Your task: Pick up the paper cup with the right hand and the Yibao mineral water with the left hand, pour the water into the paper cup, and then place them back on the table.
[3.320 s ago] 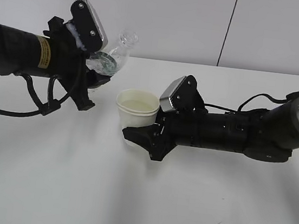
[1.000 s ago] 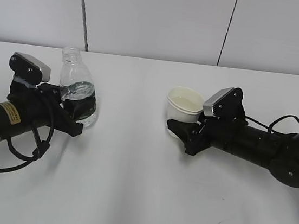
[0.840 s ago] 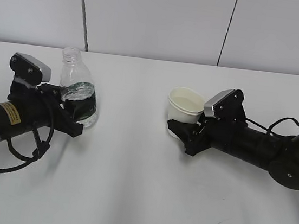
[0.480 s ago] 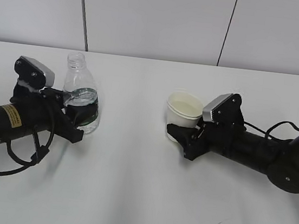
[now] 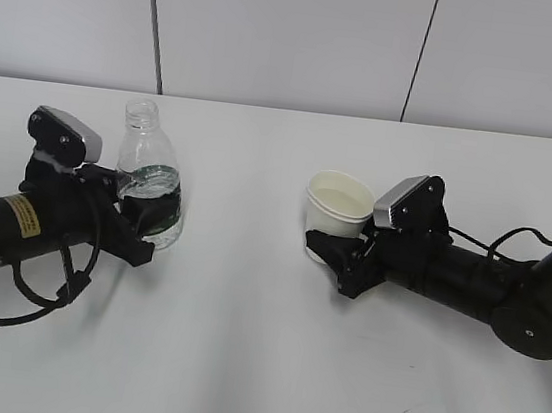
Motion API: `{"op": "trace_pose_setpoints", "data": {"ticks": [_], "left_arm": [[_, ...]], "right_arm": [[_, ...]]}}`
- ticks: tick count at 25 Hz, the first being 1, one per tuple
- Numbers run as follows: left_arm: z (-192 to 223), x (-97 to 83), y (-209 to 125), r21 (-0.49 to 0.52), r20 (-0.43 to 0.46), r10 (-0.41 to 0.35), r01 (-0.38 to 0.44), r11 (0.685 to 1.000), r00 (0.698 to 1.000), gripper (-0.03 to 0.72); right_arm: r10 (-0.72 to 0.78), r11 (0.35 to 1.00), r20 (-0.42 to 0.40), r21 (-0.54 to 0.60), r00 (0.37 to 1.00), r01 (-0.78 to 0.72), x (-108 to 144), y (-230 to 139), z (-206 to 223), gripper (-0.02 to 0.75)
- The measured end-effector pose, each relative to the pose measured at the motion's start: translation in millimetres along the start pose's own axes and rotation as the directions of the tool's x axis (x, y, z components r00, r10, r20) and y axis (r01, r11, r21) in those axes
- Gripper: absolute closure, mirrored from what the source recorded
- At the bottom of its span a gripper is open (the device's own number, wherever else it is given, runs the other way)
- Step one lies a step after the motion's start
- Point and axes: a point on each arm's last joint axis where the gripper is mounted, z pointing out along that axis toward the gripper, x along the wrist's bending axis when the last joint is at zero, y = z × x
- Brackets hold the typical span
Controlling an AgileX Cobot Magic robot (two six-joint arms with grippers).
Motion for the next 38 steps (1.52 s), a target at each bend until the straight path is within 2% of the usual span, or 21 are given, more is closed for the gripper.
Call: {"op": "trace_pose_setpoints", "data": {"ticks": [6, 9, 13, 17, 27, 32, 38], "left_arm": [[1, -0.6, -3, -0.011, 0.007, -0.004, 0.004, 1.000, 1.000, 0.346], [1, -1.5, -3, -0.016, 0.017, 0.009, -0.009, 1.000, 1.000, 0.335], [1, -2.0, -3, -0.017, 0.022, 0.015, -0.015, 1.000, 1.000, 0.230], [1, -2.1, -2, -0.022, 0.023, 0.016, -0.015, 1.000, 1.000, 0.161], [-8, -7.2, -3, -0.004, 0.026, 0.013, -0.013, 1.000, 1.000, 0.152], [-15, -4.8, -4, 0.006, 0.006, 0.013, -0.013, 1.000, 1.000, 0.148], [-21, -8.4, -9, 0.029, 0.007, 0.006, -0.006, 1.000, 1.000, 0.148]], "right_arm": [[-0.008, 1.000, -0.010, -0.002, 1.000, 0.008, 1, 0, 0, 0.216], [-0.011, 1.000, -0.016, -0.002, 1.000, 0.011, 1, 0, 0, 0.181], [-0.013, 1.000, -0.018, -0.013, 1.000, 0.012, 2, 1, 0, 0.098], [-0.013, 1.000, -0.019, -0.019, 1.000, 0.012, 2, 2, 0, 0.079], [0.009, 1.000, -0.033, 0.003, 0.999, -0.009, 8, -5, -5, 0.078], [0.073, 0.997, -0.005, 0.001, 0.997, -0.073, 17, -14, -17, 0.078], [0.075, 0.996, 0.049, 0.050, 0.996, -0.077, 25, -27, -31, 0.085]]}}
